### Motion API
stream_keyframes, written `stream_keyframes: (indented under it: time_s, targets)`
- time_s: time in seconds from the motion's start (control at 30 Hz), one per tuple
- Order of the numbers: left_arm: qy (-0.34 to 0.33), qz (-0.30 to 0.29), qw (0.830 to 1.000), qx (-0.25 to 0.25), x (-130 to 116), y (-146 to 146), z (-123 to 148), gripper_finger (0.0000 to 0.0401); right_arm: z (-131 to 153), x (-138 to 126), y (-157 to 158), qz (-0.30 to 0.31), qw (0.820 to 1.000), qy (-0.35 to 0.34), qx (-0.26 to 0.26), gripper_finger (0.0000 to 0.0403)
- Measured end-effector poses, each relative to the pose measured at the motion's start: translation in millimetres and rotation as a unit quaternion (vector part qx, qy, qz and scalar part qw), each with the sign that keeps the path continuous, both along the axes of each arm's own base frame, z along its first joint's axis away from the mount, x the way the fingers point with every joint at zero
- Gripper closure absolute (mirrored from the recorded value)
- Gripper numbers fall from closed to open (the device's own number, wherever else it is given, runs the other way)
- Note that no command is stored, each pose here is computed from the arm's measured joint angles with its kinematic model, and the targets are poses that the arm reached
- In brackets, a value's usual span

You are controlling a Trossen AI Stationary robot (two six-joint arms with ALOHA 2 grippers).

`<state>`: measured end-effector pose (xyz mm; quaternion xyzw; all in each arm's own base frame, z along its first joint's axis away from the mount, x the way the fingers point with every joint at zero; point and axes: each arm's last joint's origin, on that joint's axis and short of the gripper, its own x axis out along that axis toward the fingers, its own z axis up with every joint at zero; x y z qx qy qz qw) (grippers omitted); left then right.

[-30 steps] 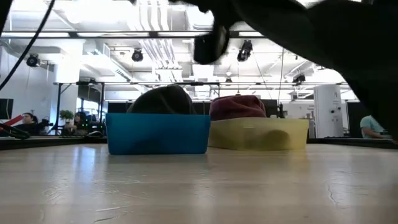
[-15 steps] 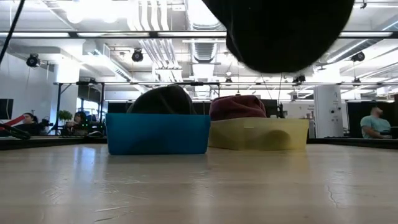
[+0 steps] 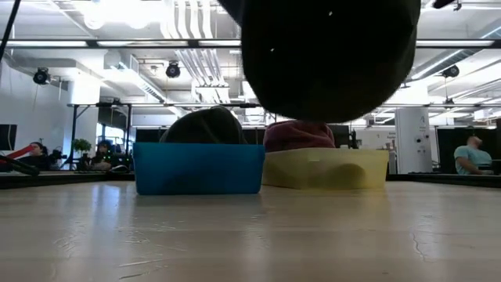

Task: Pick & Place hat
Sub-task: Put the black cap into the blue bin

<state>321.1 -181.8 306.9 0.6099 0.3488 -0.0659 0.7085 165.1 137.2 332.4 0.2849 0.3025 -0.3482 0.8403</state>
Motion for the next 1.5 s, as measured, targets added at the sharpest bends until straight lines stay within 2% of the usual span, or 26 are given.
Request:
stream_keyframes:
  time_s: [0.07,0.2,0.37,0.63,0.77,0.87,1.03,1.17,1.3,1.5]
  targets:
    - [0.011,-0.011,1.000,0.007,-4.7,-5.3,-8.0,0.0392,1.8,11.0,-4.8,0.011,1.000,-0.001,0.012,0.0220]
    - [0.020,-0.021,0.999,0.024,-10.2,-10.8,-16.4,0.0392,1.1,45.3,-6.7,0.087,0.995,-0.021,0.041,0.0230]
    - [0.022,-0.025,0.998,0.049,-15.4,-15.4,-22.9,0.0392,-2.3,85.9,-16.7,0.118,0.989,-0.052,0.067,0.0255]
    - [0.004,-0.010,0.995,0.101,-19.1,-18.1,-22.6,0.0392,-46.8,148.9,-23.0,0.184,0.972,-0.010,0.145,0.0324]
    - [-0.003,-0.007,0.994,0.110,-21.4,-21.1,-22.0,0.0392,-74.0,171.3,-20.6,0.208,0.962,0.012,0.174,0.0358]
    - [-0.004,-0.012,0.994,0.109,-23.6,-24.4,-22.0,0.0392,-88.8,183.1,-21.0,0.206,0.962,0.017,0.178,0.0377]
    - [-0.004,-0.013,0.994,0.107,-25.5,-26.3,-22.7,0.0392,-112.3,194.1,-27.8,0.199,0.960,0.052,0.191,0.0389]
    - [-0.007,-0.008,0.995,0.099,-25.8,-26.5,-23.0,0.0392,-113.9,194.7,-28.4,0.207,0.958,0.058,0.192,0.0390]
    - [-0.009,0.000,0.996,0.088,-27.0,-26.5,-23.4,0.0392,-93.8,187.1,-31.2,0.220,0.959,0.035,0.174,0.0390]
    - [0.004,-0.012,0.996,0.084,-32.6,-30.5,-28.2,0.0392,-45.2,160.8,-42.0,0.216,0.968,-0.019,0.128,0.0390]
